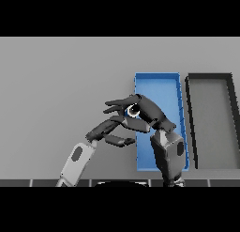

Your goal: Pick up the blue pipe and place it into the blue bin.

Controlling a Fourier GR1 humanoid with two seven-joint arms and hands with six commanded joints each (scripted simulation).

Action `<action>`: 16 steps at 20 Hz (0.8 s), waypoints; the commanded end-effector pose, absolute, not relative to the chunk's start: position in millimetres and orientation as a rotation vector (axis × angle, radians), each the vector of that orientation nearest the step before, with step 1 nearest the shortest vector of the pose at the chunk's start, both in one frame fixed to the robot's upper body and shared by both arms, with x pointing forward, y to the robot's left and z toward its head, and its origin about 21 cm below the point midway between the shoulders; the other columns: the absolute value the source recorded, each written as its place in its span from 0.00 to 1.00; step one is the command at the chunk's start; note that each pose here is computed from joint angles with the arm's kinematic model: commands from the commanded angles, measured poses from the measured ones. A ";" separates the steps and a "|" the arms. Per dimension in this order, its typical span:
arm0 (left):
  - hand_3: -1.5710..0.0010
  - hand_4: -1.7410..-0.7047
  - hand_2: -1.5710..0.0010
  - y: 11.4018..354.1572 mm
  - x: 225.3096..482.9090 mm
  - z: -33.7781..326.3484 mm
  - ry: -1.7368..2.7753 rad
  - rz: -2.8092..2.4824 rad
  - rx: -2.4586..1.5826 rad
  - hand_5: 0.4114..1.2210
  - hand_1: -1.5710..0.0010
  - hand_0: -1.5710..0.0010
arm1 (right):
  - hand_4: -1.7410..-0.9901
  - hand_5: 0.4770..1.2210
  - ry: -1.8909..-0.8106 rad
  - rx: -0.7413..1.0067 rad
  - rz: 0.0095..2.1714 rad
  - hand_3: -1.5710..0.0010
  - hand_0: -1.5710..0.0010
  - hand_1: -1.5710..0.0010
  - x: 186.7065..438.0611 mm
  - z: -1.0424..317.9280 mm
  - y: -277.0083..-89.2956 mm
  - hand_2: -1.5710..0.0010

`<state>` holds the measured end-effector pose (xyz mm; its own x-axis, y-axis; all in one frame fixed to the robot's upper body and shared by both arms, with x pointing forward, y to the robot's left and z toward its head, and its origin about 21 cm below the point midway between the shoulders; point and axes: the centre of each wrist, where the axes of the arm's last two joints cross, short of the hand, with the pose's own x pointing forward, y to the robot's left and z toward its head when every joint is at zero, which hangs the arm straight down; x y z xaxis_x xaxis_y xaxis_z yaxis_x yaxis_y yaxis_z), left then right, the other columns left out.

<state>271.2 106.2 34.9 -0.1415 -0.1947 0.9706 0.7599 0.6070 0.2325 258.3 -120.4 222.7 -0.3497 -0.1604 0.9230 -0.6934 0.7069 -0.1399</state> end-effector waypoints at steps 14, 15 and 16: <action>1.00 0.76 1.00 120.7 266.0 40.5 -1.524 -0.876 -0.471 0.08 1.00 1.00 | 0.32 1.00 -1.914 0.212 0.249 0.00 0.00 0.00 305.1 259.8 -224.6 0.00; 1.00 0.77 1.00 120.2 267.9 39.5 -1.514 -0.877 -0.460 0.07 1.00 1.00 | 0.32 1.00 -1.876 0.173 0.239 0.00 0.00 0.00 306.3 248.8 -230.5 0.00; 1.00 0.77 1.00 119.3 271.1 40.9 -1.521 -0.878 -0.453 0.07 1.00 1.00 | 0.32 1.00 -1.844 0.153 0.223 0.00 0.00 0.00 306.9 240.1 -234.1 0.00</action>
